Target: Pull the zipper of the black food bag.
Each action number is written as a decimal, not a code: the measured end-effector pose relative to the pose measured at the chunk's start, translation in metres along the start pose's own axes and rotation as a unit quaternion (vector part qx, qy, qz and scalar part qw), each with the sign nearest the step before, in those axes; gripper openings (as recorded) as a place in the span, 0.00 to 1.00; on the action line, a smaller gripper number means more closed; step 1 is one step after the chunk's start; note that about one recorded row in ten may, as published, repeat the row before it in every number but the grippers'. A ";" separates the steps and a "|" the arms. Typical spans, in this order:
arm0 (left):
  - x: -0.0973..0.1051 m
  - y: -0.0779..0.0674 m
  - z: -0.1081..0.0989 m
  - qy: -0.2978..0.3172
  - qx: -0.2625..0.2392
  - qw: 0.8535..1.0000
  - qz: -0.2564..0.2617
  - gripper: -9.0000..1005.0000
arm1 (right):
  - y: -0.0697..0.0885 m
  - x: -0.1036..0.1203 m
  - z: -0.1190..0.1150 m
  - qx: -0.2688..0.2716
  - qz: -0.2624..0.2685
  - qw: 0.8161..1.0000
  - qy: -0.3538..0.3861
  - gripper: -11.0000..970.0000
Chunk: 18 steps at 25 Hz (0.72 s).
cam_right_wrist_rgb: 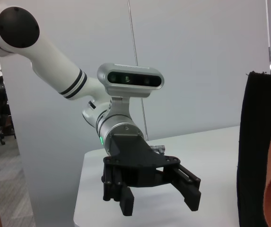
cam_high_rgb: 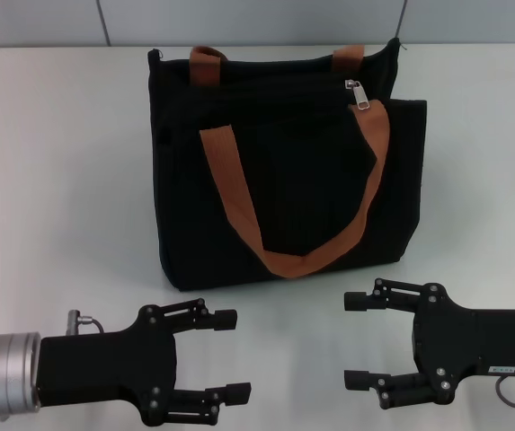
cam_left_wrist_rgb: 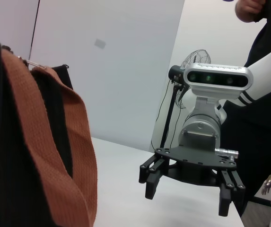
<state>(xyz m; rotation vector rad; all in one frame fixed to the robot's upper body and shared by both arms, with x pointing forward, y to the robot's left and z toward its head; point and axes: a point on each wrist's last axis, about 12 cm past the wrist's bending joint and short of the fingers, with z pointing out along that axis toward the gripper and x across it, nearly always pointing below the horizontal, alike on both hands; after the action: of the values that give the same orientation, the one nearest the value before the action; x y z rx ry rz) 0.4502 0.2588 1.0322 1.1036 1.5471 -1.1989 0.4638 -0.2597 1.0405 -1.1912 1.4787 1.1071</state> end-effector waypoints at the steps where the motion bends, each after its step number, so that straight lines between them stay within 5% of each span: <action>1: 0.000 0.000 0.000 0.000 0.000 1.000 0.000 0.83 | 0.000 0.000 0.000 0.000 0.000 1.000 0.000 0.87; 18: -0.002 0.000 0.000 -0.001 0.010 1.000 0.003 0.83 | -0.001 0.000 0.001 0.000 0.004 1.000 0.003 0.87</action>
<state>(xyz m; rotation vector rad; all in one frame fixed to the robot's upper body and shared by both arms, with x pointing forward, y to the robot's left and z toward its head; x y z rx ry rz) 0.4505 0.2589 1.0345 1.1188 1.5335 -1.2135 0.4649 -0.2592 1.0403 -1.1921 1.4887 1.1095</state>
